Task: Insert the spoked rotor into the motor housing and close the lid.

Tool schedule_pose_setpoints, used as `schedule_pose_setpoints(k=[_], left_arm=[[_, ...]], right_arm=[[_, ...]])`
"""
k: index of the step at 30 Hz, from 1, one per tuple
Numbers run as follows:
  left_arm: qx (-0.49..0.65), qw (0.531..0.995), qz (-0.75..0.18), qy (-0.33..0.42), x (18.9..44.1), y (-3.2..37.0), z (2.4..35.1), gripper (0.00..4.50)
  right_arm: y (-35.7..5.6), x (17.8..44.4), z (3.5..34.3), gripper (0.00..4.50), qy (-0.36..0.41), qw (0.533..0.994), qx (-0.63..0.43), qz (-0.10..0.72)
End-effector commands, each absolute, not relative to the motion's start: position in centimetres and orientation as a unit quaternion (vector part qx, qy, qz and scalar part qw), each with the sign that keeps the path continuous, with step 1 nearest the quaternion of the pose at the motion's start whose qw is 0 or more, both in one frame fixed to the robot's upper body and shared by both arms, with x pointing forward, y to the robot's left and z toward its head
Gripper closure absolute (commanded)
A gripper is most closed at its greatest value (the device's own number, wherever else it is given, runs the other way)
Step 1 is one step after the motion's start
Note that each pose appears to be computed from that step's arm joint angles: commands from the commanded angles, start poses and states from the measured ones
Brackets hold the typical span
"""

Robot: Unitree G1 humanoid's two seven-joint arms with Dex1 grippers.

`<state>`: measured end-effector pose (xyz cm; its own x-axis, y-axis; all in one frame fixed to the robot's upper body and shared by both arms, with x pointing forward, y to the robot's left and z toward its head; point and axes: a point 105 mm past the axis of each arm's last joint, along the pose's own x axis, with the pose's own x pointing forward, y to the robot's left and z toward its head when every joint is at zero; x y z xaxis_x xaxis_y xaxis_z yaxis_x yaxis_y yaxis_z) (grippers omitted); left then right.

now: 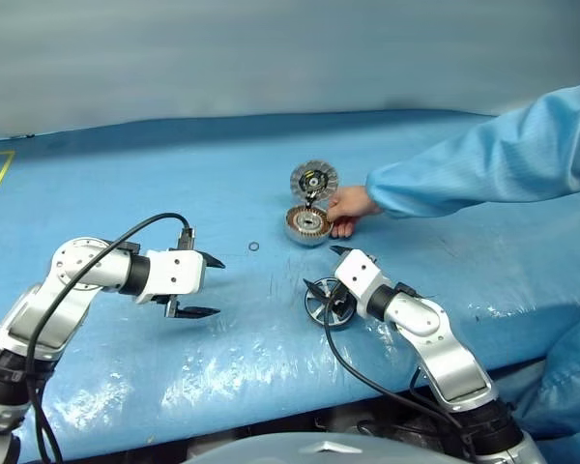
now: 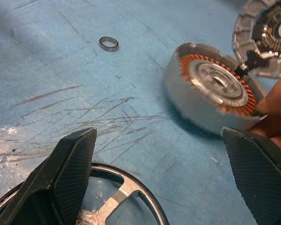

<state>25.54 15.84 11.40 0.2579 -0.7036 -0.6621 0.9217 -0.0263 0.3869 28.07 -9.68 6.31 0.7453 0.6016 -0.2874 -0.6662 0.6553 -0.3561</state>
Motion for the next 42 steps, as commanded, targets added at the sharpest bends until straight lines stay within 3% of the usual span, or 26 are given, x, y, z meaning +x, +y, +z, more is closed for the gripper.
schedule_pose_setpoints(k=[1,13,17,25,31,42], left_arm=[[0.392,0.697,-0.588,0.120,25.8,15.4,11.8,0.59],[0.266,0.810,-0.522,0.030,27.3,14.2,11.7,0.59],[0.200,0.840,-0.503,0.032,27.0,14.0,10.3,0.59],[0.180,0.866,-0.466,0.036,27.1,13.7,8.4,0.59],[0.175,0.871,-0.458,0.036,26.3,13.5,8.0,0.59],[0.167,0.878,-0.446,0.044,25.5,13.4,7.4,0.59]], right_arm=[[-10.2,28.2,7.2,0.00,0.056,0.910,-0.231,0.341],[-9.2,28.6,10.4,0.00,0.019,0.894,-0.239,0.379],[-9.0,30.3,11.6,0.00,0.037,0.870,-0.268,0.412],[-8.6,32.9,10.5,0.00,0.131,0.813,-0.297,0.484],[-8.6,34.8,10.7,0.00,0.154,0.798,-0.308,0.495],[-8.7,34.7,9.3,0.00,0.170,0.754,-0.366,0.519]])
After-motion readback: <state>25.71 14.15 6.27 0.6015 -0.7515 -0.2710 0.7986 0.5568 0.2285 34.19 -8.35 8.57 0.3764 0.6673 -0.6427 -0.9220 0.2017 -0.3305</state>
